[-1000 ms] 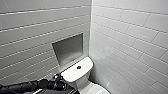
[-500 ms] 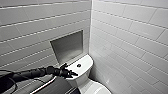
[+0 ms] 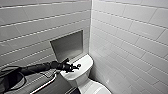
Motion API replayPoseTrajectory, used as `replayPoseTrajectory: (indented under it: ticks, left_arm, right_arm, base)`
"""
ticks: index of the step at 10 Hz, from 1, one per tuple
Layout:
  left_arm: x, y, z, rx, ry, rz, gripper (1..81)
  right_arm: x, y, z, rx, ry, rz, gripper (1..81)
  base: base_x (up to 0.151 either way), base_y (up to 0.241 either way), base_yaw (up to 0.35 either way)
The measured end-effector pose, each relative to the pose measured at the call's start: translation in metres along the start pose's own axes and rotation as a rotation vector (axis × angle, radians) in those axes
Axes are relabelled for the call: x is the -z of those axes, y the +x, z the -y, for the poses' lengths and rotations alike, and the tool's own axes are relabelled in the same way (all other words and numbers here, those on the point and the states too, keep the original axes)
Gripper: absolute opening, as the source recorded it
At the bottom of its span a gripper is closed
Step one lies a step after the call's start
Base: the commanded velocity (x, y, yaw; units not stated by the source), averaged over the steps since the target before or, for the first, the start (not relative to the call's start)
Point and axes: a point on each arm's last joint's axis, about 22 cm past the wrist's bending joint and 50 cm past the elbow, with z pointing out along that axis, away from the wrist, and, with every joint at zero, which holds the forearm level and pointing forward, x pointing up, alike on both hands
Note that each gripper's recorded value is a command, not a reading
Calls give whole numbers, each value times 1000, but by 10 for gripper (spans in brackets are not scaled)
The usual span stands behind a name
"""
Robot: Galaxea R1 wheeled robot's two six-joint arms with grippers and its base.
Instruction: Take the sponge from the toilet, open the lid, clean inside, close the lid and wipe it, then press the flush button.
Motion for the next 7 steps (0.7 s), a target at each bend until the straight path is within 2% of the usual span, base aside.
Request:
replayPoseTrajectory:
  ticks: [1,2,7]
  left_arm:
    - [-4,12,-1,19,9,-16,811]
    - [-7,26,-1,41,17,-35,10]
    - [-32,56,4,70,60,-79,10]
  right_arm:
    - [-1,0,1,-10,1,1,10]
    - [-4,0,2,-20,1,-1,10]
    - [-11,1,4,-28,0,-10,10]
  base:
    - [0,0,0]
    - [0,0,0]
    - [0,0,0]
